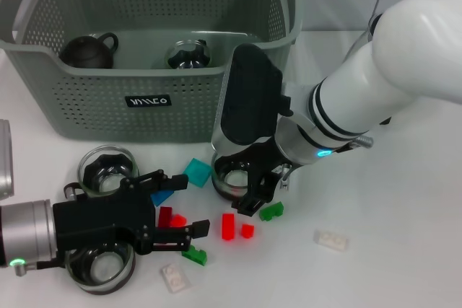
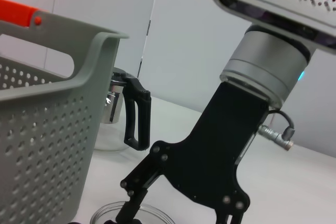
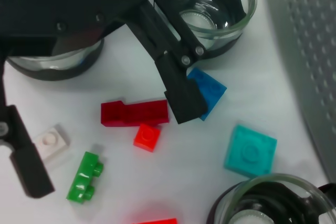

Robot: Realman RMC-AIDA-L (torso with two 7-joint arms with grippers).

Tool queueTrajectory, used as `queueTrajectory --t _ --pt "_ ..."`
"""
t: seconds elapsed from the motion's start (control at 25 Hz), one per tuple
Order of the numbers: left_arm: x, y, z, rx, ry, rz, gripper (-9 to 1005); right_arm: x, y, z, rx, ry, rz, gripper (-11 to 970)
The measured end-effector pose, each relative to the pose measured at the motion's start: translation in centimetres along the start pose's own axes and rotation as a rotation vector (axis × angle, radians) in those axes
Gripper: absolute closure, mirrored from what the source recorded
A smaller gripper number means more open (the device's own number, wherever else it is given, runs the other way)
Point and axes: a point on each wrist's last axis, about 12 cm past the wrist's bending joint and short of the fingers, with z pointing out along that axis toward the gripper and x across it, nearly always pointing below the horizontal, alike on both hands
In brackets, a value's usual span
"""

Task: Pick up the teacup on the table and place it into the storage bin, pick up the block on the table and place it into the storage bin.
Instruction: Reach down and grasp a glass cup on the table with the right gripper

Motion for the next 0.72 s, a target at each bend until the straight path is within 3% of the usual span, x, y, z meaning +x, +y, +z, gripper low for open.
queueTrajectory --t 0.52,0.72 --pt "0.0 -0.1 0.1 0.003 -0.001 0.0 110 0.2 0.2 1.1 0.004 0.034 -0.006 123" --pt "0.0 -0.1 0.0 0.001 -0.001 0.0 111 0.0 0.4 1.1 -0.002 0.031 -0.014 341"
